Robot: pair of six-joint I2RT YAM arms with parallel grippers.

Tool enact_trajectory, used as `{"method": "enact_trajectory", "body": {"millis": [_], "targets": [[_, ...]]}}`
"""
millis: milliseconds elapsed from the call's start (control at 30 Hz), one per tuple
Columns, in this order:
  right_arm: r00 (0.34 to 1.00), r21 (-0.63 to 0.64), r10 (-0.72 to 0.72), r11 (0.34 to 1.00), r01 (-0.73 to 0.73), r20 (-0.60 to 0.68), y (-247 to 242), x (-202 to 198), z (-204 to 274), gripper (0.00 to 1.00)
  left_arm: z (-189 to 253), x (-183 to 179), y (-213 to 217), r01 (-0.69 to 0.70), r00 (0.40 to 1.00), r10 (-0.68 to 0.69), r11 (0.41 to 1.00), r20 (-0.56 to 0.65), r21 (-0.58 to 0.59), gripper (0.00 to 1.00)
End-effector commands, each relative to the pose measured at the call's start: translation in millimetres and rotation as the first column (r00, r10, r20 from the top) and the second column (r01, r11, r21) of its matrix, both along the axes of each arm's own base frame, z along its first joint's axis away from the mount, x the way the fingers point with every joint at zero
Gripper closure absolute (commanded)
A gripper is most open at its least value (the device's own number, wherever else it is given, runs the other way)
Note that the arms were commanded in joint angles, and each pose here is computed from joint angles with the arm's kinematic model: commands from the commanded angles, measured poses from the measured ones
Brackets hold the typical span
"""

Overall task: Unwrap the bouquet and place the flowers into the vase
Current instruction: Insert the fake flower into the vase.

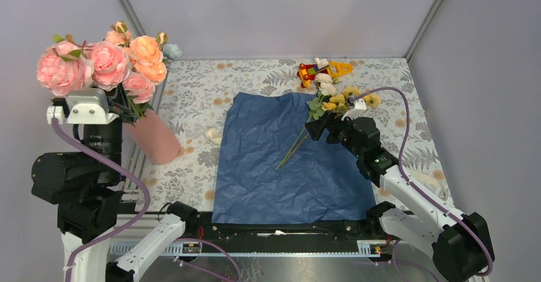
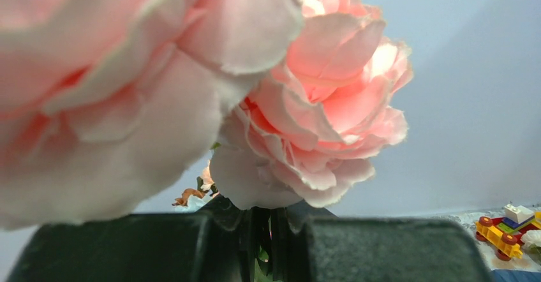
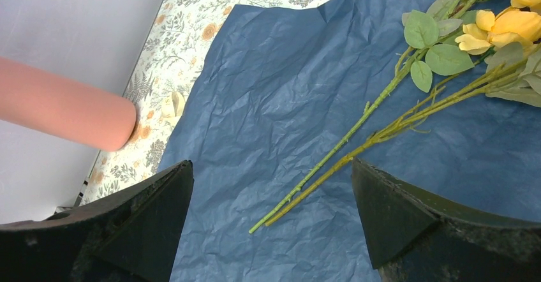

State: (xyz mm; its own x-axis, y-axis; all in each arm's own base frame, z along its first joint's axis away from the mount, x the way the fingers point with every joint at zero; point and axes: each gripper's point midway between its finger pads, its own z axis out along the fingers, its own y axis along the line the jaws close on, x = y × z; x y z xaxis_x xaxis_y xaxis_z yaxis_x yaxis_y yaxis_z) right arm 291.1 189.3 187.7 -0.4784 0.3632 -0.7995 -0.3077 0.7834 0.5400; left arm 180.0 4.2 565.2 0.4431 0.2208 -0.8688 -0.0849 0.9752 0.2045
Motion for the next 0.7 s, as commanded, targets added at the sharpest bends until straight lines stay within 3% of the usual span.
{"method": "enact_trajectory", "body": {"millis": [0,667], "targets": [[0.999,0.041,0.005,0.999,-0.007,0.048,1.0,1.2,15.7,0.0,24.6,-19.0,15.6,-0.039,0.997,0.042,0.998,0.064,-0.049,1.0],[0.999,0.058,0.01,0.998,-0.013,0.053,-1.7,-6.2,15.3,0.01,-0.5,-1.3,20.3,-0.102,0.995,0.103,0.993,0.012,-0.065,1.0]]}}
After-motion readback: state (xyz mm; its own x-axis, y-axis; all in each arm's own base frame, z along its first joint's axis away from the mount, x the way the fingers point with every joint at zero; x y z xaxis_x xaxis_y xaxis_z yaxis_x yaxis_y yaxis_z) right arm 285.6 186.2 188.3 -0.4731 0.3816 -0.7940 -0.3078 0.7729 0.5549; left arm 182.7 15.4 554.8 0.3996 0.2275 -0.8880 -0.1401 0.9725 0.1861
